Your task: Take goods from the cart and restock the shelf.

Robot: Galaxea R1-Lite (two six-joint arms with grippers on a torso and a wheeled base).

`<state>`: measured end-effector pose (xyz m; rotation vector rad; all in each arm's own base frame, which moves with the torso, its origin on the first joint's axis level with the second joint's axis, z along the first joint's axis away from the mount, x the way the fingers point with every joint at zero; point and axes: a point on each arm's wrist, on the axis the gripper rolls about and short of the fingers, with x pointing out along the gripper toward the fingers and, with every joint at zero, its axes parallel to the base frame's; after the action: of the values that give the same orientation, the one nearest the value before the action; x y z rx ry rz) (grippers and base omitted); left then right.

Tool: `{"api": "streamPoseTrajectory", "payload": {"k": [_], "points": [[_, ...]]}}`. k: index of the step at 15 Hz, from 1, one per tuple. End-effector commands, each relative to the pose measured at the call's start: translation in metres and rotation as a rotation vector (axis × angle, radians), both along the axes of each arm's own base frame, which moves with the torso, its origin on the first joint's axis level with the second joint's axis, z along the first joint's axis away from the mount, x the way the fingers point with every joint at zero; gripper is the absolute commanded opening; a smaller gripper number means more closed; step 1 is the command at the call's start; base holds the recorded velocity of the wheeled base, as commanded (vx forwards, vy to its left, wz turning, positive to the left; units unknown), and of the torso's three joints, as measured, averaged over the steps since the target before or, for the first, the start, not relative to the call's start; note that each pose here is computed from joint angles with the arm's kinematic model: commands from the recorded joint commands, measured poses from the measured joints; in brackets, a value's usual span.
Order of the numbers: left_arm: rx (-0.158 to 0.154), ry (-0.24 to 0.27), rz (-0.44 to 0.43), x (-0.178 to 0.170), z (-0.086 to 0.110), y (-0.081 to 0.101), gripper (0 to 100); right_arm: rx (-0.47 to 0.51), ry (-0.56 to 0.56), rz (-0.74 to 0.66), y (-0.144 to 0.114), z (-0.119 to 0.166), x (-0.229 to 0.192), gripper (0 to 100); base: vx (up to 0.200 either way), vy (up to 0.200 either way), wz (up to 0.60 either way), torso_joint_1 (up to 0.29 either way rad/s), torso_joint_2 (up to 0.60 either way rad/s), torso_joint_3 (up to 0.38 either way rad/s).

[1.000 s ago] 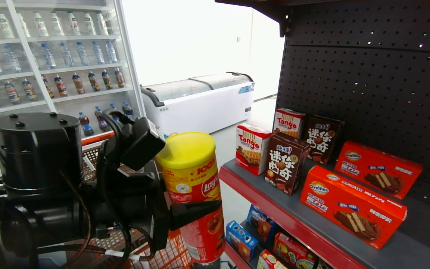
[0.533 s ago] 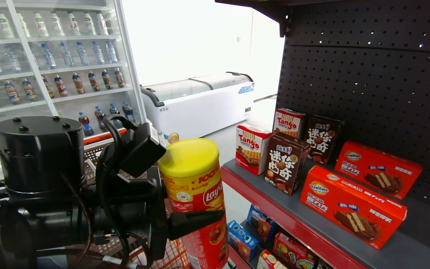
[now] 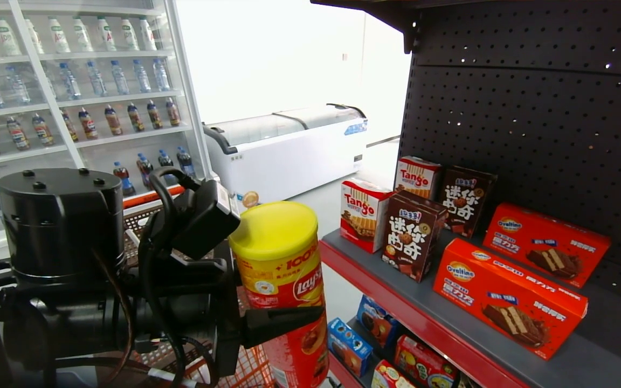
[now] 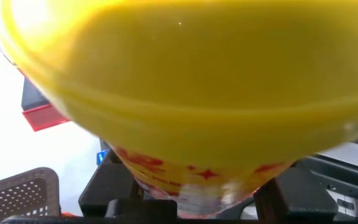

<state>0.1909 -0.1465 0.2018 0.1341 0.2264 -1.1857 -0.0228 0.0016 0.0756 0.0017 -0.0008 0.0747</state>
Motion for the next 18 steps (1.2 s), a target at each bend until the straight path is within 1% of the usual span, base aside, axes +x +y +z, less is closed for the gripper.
{"api": "streamPoseTrajectory", "payload": {"k": [1, 4, 18], "points": [[0.001, 0.000, 0.002, 0.0008, -0.0002, -0.0002, 0, 0.000, -0.001, 0.000, 0.0000, 0.0000, 0.0000, 100, 0.000, 0.000, 0.00, 0.000, 0.00, 0.000], [-0.001, -0.002, 0.000, 0.0011, 0.0006, -0.0004, 0, 0.000, -0.001, 0.000, 0.0000, 0.0000, 0.0000, 100, 0.000, 0.000, 0.00, 0.000, 0.00, 0.000], [-0.006, -0.007, 0.001, 0.0011, 0.0026, -0.0008, 0, 0.000, -0.001, 0.000, 0.0000, 0.0000, 0.0000, 100, 0.000, 0.000, -0.60, 0.002, 0.00, 0.004]]}}
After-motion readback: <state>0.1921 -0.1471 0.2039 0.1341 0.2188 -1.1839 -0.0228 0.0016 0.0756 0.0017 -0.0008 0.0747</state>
